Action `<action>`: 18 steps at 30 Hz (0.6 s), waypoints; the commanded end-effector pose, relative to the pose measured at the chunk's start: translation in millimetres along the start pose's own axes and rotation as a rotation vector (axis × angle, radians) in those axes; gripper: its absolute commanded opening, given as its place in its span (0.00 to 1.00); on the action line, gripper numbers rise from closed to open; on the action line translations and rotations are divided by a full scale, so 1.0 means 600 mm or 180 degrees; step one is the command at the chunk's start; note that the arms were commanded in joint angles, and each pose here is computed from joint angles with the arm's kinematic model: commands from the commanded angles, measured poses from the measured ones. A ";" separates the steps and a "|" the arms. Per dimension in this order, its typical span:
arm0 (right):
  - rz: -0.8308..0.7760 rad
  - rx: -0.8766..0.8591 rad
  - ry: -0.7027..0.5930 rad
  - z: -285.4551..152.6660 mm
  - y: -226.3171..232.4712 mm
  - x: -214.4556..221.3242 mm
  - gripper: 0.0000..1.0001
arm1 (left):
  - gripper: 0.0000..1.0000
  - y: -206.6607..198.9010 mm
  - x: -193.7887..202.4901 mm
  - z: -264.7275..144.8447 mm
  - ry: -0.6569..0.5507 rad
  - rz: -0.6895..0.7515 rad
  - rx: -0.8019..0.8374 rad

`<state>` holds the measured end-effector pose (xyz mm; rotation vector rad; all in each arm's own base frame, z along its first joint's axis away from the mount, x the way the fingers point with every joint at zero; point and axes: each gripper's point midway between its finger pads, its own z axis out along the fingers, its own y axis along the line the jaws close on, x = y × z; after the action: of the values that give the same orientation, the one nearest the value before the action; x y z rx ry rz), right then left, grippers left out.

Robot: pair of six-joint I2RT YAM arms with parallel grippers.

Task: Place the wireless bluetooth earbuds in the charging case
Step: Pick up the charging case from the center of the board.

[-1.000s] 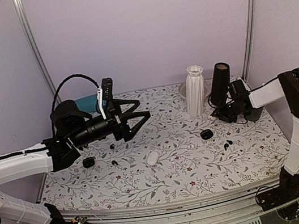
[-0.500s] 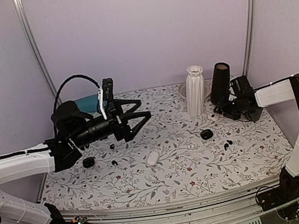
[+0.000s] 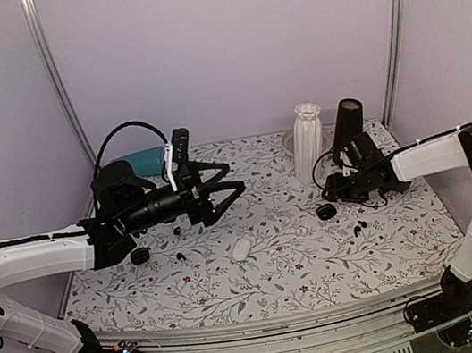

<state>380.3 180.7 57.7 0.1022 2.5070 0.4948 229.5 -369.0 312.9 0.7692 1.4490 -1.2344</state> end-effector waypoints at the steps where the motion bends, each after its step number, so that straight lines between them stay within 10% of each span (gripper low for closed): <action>1: -0.0342 0.0192 0.0070 0.012 0.008 0.011 0.64 | 0.96 0.002 -0.018 0.002 -0.0086 0.0033 0.0026; 18: -0.1068 0.0658 0.0347 0.053 0.017 0.046 0.68 | 0.96 0.016 -0.014 0.011 -0.0032 0.0012 -0.0093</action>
<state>374.9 206.9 30.1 -0.1884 2.5818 0.2302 232.3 -370.7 313.2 0.7629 1.4541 -1.2316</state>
